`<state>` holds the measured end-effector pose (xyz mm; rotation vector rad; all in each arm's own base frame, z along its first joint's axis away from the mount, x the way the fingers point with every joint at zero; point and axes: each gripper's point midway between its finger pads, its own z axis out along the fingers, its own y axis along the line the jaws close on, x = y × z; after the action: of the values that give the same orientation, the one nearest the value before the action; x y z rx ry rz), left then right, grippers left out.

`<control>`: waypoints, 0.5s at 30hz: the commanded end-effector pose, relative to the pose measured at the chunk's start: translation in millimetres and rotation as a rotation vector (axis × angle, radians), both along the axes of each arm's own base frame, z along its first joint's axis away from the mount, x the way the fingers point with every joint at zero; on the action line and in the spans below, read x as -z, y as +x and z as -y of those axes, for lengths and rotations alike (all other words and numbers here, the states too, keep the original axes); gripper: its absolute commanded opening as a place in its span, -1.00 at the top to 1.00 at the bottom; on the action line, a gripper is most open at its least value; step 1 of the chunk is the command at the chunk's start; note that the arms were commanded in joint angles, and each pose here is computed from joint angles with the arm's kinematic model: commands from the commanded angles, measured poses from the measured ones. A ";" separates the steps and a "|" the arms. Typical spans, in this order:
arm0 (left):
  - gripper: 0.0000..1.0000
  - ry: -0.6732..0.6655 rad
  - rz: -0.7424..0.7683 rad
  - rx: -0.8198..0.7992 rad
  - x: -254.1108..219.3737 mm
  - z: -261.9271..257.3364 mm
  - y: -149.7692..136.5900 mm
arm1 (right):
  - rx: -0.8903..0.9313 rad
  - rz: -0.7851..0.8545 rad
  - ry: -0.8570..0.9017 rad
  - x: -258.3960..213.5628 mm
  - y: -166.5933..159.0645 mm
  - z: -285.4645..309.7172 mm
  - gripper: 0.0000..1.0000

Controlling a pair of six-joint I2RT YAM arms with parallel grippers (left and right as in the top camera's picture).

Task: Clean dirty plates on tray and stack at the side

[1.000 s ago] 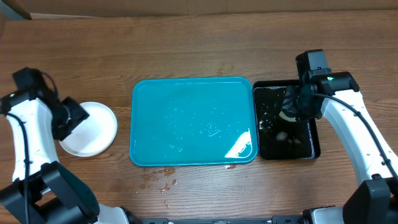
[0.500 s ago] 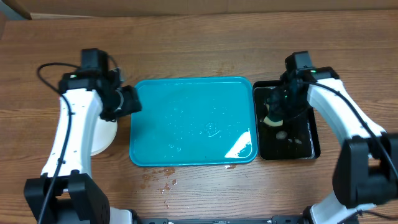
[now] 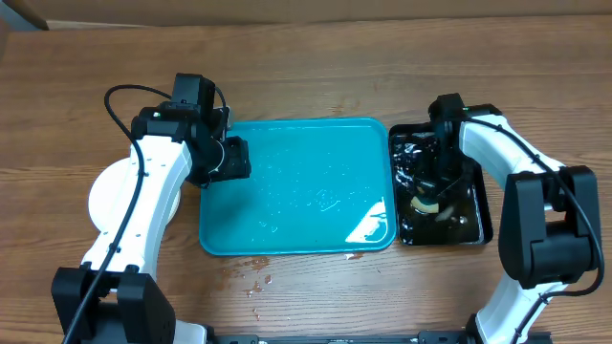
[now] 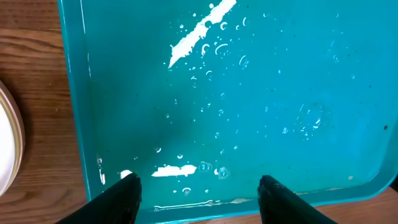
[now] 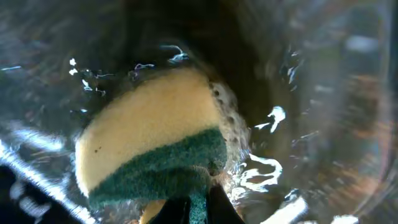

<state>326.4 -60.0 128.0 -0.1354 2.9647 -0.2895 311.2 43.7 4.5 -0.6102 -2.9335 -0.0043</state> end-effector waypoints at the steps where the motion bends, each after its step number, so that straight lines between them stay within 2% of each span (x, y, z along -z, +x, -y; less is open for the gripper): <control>1: -0.24 -0.002 0.025 0.027 -7.6 2.0 -1.0 | 0.026 -0.003 0.011 13.3 3.5 2.0 0.92; 4: -0.23 -0.002 0.026 0.027 -7.8 2.0 -0.8 | -0.307 0.069 0.389 1.8 6.9 -60.9 0.92; 6: -0.23 -0.002 0.026 0.027 -7.8 2.0 -0.9 | -0.388 0.071 0.442 -1.5 1.3 -70.9 0.92; 8: -0.23 -0.002 0.026 0.027 -7.6 2.0 -0.9 | -0.362 0.046 0.336 4.8 0.6 -54.9 0.92; 12: -0.23 -0.002 0.025 0.027 -7.6 2.1 -1.1 | -0.012 -0.017 -0.096 12.4 -1.5 16.3 0.92; 13: -0.23 -0.002 0.025 0.027 -7.7 2.0 -1.2 | 0.062 -0.025 -0.156 11.2 -4.1 27.0 0.92; 15: -0.23 -0.002 0.024 0.027 -7.6 2.0 -1.5 | 0.142 -0.030 -0.170 10.8 -5.6 30.9 0.92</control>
<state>326.2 -60.0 128.0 -0.1356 2.9658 -0.2894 310.2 58.8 3.5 -0.4913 -2.9303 -0.1039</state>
